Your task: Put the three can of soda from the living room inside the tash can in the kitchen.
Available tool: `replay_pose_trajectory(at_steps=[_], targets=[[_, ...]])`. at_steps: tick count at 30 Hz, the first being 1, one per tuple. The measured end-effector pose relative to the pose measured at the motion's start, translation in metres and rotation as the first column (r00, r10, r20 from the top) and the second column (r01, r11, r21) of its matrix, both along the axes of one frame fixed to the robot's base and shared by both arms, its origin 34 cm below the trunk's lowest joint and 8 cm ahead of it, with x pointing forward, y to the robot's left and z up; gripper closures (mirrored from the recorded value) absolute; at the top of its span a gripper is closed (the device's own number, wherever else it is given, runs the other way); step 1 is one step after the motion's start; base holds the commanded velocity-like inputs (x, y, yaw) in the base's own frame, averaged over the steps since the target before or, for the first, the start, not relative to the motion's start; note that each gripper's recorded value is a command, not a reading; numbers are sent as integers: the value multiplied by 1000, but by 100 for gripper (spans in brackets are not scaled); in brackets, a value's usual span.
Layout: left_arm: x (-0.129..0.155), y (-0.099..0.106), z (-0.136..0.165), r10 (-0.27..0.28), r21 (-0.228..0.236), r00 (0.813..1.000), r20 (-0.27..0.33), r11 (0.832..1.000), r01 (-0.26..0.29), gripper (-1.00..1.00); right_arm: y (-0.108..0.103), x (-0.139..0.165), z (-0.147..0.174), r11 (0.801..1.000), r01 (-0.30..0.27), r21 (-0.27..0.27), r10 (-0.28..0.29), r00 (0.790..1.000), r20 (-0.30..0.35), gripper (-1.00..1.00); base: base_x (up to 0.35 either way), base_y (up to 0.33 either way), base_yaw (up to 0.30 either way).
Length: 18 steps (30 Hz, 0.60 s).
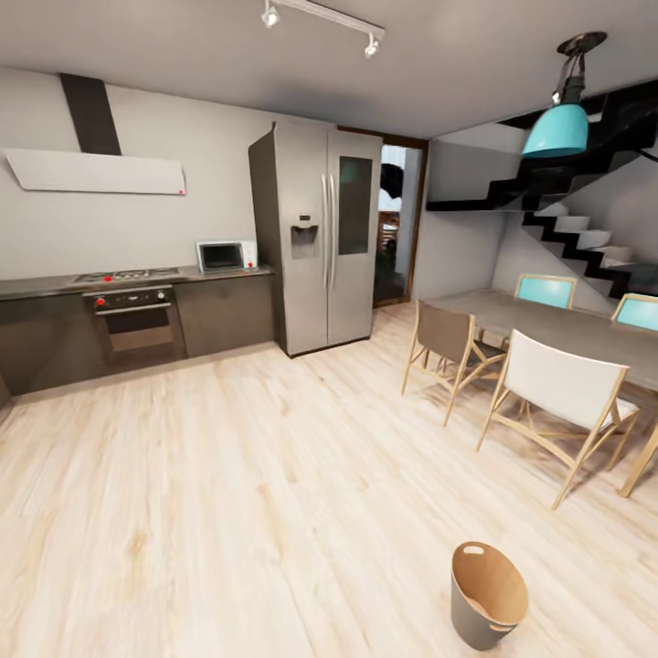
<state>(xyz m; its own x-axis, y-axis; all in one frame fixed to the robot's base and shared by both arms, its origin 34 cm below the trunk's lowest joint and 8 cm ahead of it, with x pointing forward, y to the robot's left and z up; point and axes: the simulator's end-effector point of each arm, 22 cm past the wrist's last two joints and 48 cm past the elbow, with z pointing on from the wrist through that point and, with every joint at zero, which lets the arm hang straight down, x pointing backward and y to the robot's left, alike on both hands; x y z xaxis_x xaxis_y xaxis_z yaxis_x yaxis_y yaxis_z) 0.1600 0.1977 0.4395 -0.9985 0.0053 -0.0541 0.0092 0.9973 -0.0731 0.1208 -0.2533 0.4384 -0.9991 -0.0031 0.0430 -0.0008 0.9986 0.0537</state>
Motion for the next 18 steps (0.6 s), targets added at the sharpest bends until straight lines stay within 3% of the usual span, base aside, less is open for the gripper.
replay_pose_trajectory(at_steps=[18], targets=[[1,0,0,-1,0,1000,6,1000,1,-100,1,0,0,1000,-3,1,3,1000,0,-100,315,-39,-132]])
